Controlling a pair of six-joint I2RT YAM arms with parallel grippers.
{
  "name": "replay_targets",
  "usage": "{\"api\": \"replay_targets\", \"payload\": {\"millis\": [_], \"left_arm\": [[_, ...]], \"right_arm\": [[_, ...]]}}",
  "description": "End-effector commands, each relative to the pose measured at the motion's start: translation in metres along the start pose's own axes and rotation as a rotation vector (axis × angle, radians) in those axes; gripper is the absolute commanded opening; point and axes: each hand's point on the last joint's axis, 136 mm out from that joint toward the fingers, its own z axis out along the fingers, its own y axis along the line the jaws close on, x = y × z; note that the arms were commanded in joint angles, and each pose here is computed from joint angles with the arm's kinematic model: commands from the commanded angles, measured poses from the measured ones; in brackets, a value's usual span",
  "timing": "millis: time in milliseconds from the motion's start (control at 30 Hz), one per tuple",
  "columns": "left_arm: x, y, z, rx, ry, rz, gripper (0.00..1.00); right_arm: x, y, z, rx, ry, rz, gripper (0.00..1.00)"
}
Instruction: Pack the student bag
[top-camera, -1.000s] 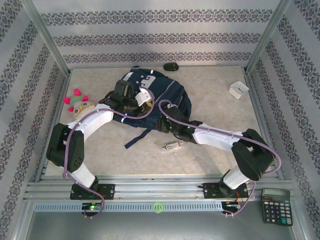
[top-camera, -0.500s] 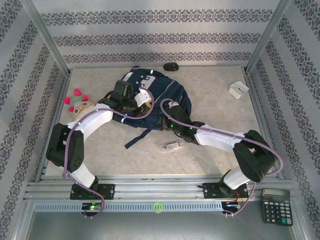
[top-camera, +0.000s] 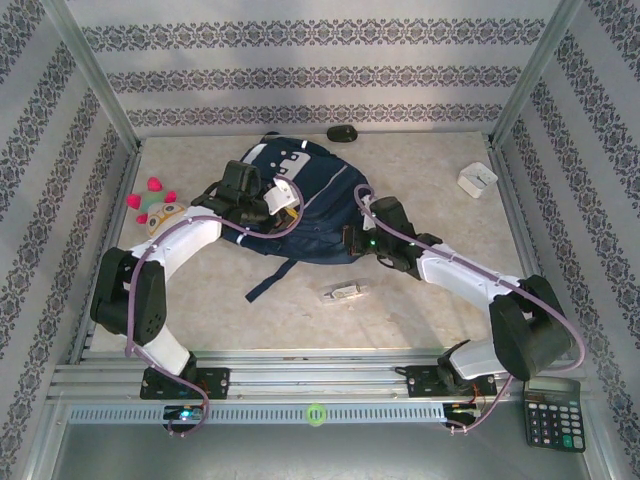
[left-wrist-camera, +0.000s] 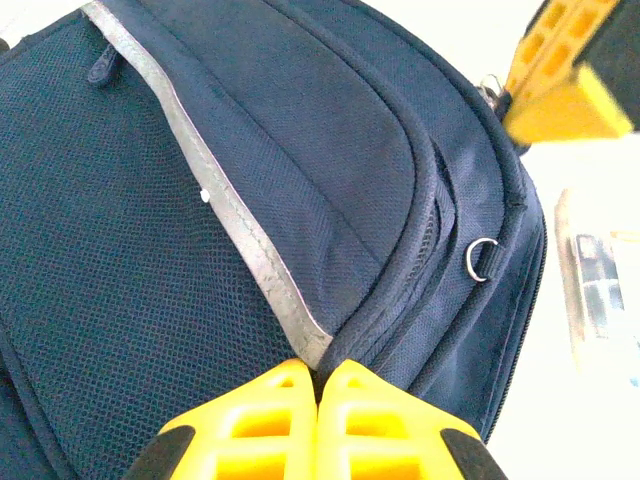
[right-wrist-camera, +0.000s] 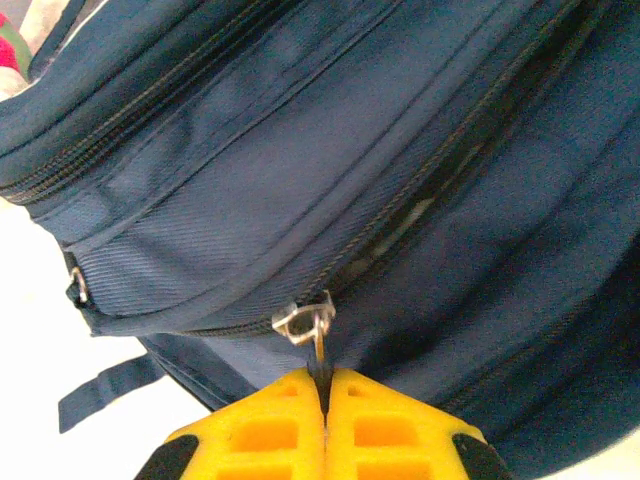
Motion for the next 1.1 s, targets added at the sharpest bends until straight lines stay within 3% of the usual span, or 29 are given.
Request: {"api": "replay_targets", "payload": {"millis": [0,100,133,167,267,333,367,500,600,767,933,967,1000,1067], "left_arm": [[0.023,0.018,-0.023,-0.090,0.082,0.010,0.00],[0.035,0.011,-0.026,-0.074,0.125,0.056,0.01],[0.038,0.010,-0.027,-0.073,0.140,0.068,0.06],[0.038,0.008,-0.027,-0.071,0.140,0.075,0.15],[0.021,0.001,-0.032,-0.069,0.084,0.072,0.55],[0.006,-0.004,-0.033,-0.091,0.063,0.069,0.66],[0.002,-0.005,-0.031,-0.116,0.069,0.069,0.69],[-0.007,-0.028,-0.016,-0.122,0.078,0.082,0.76],[-0.010,-0.040,0.009,-0.184,0.104,0.119,0.82],[-0.008,-0.009,0.039,-0.391,0.154,0.021,0.85],[0.000,0.015,0.062,-0.472,0.202,-0.023,0.85],[0.003,0.020,0.065,-0.493,0.217,-0.024,0.83],[0.007,0.024,0.067,-0.514,0.234,-0.025,0.74],[0.010,0.026,0.067,-0.525,0.251,-0.015,0.45]], "right_arm": [[0.002,-0.027,-0.011,0.044,0.047,0.019,0.00],[0.003,-0.020,-0.011,-0.016,0.074,-0.016,0.00],[0.004,-0.013,-0.011,-0.053,0.083,-0.033,0.00],[0.007,-0.005,-0.011,-0.087,0.095,-0.047,0.00],[0.015,0.006,-0.008,-0.142,0.125,-0.072,0.00],[0.018,0.004,-0.006,-0.137,0.135,-0.065,0.00],[0.019,0.002,-0.005,-0.125,0.136,-0.062,0.00],[0.014,-0.004,-0.007,-0.084,0.096,-0.084,0.22],[0.010,-0.010,-0.007,-0.072,0.086,-0.071,0.28],[0.008,-0.015,-0.006,-0.080,0.089,-0.025,0.32],[0.007,-0.017,-0.009,-0.069,0.072,-0.044,0.35],[0.006,-0.018,-0.009,-0.063,0.068,-0.051,0.36],[0.006,-0.019,-0.010,-0.058,0.064,-0.062,0.37],[0.005,-0.019,-0.012,-0.062,0.053,-0.104,0.39]]}}
